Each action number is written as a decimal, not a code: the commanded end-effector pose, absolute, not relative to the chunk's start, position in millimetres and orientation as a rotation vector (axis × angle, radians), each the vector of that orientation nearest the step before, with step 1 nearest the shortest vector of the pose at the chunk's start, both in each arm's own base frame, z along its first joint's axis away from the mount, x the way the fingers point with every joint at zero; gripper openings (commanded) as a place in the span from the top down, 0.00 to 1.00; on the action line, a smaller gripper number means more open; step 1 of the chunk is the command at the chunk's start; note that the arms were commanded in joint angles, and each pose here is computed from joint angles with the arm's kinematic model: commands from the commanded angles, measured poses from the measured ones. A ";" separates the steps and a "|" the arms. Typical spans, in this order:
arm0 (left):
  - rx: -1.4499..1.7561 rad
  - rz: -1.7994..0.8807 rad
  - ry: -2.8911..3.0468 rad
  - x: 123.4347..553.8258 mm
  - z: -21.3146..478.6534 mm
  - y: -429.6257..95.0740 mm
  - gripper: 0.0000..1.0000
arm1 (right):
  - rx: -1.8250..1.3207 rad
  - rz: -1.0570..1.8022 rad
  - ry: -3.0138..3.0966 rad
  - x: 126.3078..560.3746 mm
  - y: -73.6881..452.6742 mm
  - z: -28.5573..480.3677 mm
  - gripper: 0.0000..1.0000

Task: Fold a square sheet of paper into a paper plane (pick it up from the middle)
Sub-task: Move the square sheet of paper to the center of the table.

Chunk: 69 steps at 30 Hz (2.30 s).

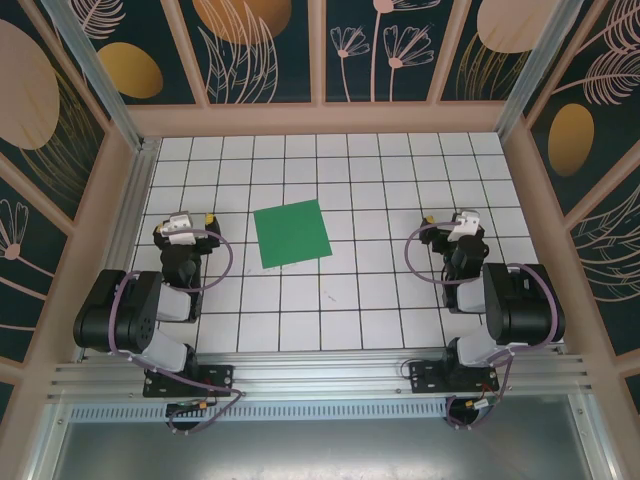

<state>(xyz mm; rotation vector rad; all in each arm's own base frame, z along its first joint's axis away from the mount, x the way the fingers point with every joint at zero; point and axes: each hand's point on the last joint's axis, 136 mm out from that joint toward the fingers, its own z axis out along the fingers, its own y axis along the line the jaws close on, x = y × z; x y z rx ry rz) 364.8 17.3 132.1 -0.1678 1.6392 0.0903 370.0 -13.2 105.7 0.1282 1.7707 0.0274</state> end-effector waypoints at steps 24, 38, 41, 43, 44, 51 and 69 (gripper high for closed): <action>-0.192 0.102 1.593 368.8 144.0 22.5 0.02 | 0.138 0.045 1.712 377.6 -14.9 121.1 0.01; -0.296 0.139 1.501 344.5 165.1 39.4 0.02 | 0.179 -0.004 1.766 388.3 -18.4 135.3 0.01; -0.323 0.150 1.493 340.5 177.8 43.7 0.02 | 0.242 -0.032 1.785 393.1 -21.2 155.0 0.01; -0.367 0.144 1.517 343.7 183.2 47.1 0.01 | 0.280 -0.009 1.792 393.9 -17.5 167.5 0.01; -0.411 0.131 1.532 346.6 186.1 49.5 0.01 | 0.313 0.003 1.807 394.3 -15.6 172.6 0.01; -0.569 -0.161 1.700 370.7 191.7 25.6 0.01 | 0.444 0.186 2.062 408.1 36.5 170.6 0.01; -0.622 -0.433 1.976 377.6 169.1 -17.0 0.01 | -0.096 0.270 2.628 401.4 334.4 59.4 0.07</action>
